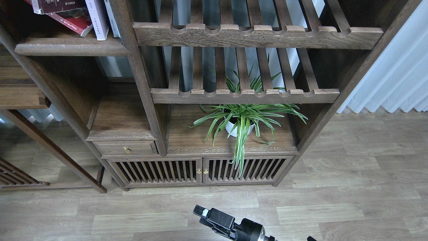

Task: Organize books on shelf
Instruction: 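Release the maroon book and hold the left gripper near the shelf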

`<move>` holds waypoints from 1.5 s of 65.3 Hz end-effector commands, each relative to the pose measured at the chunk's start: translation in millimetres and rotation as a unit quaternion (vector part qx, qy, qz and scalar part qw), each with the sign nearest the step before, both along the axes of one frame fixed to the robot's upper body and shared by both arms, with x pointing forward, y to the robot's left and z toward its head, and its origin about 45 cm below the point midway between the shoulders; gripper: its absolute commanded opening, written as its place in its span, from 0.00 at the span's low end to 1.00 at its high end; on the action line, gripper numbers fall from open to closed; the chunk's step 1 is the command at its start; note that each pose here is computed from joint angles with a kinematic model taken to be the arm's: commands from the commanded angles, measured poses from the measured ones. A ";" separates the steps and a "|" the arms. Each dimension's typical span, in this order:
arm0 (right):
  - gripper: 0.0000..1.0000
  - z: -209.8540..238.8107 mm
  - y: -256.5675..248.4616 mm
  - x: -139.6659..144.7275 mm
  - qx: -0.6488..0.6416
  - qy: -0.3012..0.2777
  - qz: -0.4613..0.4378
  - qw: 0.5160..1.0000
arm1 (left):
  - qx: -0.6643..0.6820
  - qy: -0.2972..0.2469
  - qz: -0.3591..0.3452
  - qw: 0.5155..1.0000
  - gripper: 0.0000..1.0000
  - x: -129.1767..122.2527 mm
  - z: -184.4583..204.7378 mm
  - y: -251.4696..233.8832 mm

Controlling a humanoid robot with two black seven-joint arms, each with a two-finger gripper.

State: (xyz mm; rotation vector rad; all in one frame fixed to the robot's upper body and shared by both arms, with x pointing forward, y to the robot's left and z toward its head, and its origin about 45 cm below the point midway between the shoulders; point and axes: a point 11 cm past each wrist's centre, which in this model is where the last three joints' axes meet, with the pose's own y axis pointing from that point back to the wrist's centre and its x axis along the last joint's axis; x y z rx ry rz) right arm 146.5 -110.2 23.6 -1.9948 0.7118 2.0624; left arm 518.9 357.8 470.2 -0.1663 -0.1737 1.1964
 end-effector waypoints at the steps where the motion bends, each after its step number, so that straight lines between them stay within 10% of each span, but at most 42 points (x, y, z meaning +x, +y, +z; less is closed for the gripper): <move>1: 0.96 0.5 0.2 0.1 0.001 0.000 -0.001 1.000 | -0.035 -0.023 0.003 0.999 0.05 3.1 -4.9 -1.2; 86: 0.97 -3.0 -1.5 -13.7 0.006 0.016 -0.011 1.000 | -0.218 -0.031 0.048 0.974 0.10 17.6 -91.6 -27.4; 91: 0.97 -2.7 -1.6 -13.9 0.006 0.016 -0.011 1.000 | -0.221 -0.027 0.044 0.974 0.22 17.8 -96.0 -32.9; 98: 0.97 -3.7 -1.7 -17.3 0.006 0.020 -0.012 1.000 | -0.220 -0.017 0.038 0.975 0.67 18.8 -98.3 -37.9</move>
